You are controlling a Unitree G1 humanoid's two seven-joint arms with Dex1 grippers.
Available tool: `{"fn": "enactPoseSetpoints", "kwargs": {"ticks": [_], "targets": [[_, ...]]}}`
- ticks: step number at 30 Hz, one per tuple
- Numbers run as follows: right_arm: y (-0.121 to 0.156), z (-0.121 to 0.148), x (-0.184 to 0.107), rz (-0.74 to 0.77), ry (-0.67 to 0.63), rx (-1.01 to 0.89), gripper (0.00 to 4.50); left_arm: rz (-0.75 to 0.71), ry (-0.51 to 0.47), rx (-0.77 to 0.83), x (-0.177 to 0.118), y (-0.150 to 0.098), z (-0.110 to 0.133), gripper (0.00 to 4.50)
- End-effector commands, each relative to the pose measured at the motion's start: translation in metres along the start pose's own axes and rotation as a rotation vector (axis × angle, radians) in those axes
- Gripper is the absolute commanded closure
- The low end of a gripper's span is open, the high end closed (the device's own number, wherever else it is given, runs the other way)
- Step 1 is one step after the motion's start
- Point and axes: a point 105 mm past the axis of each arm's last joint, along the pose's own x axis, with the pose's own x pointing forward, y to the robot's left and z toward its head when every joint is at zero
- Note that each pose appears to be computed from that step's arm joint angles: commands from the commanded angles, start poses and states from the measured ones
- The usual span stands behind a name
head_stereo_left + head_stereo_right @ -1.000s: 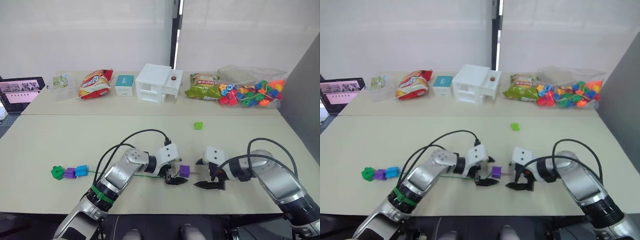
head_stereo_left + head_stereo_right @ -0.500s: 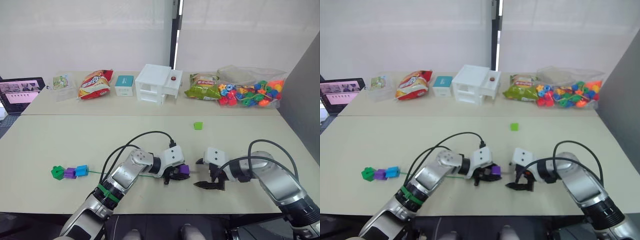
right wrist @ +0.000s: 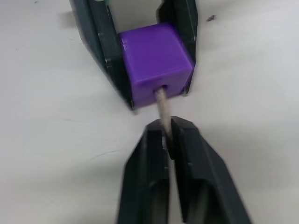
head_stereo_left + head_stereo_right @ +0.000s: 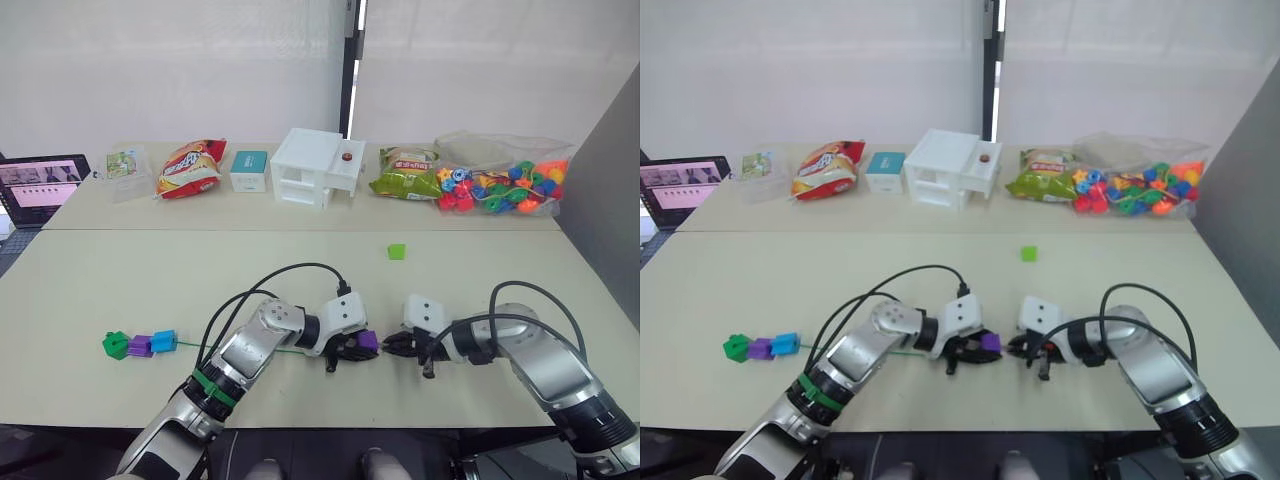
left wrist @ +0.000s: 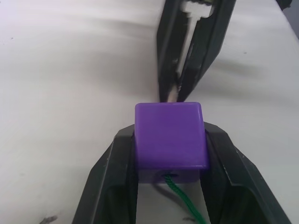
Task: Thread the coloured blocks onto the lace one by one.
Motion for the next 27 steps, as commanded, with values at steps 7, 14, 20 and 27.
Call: {"fn": "enactPoseSetpoints", "kwargs": {"ticks": [7,14,20,27], "targets": [[-0.007,0.008,-0.014,-0.008,0.022,-0.074,4.5,0.016,0.014,-0.041,-0.052,-0.005,-0.01,3.3],[-0.003,0.016,-0.017,0.013,0.014,-0.091,4.5,0.113,0.249,-0.095,-0.166,-0.005,-0.074,3.3],[0.001,0.019,-0.016,0.025,0.005,-0.094,4.5,0.257,0.469,-0.103,-0.267,0.004,-0.115,3.3],[-0.001,0.022,-0.011,0.034,-0.004,-0.104,4.5,0.302,0.431,-0.075,-0.279,0.013,-0.11,3.3]]}}
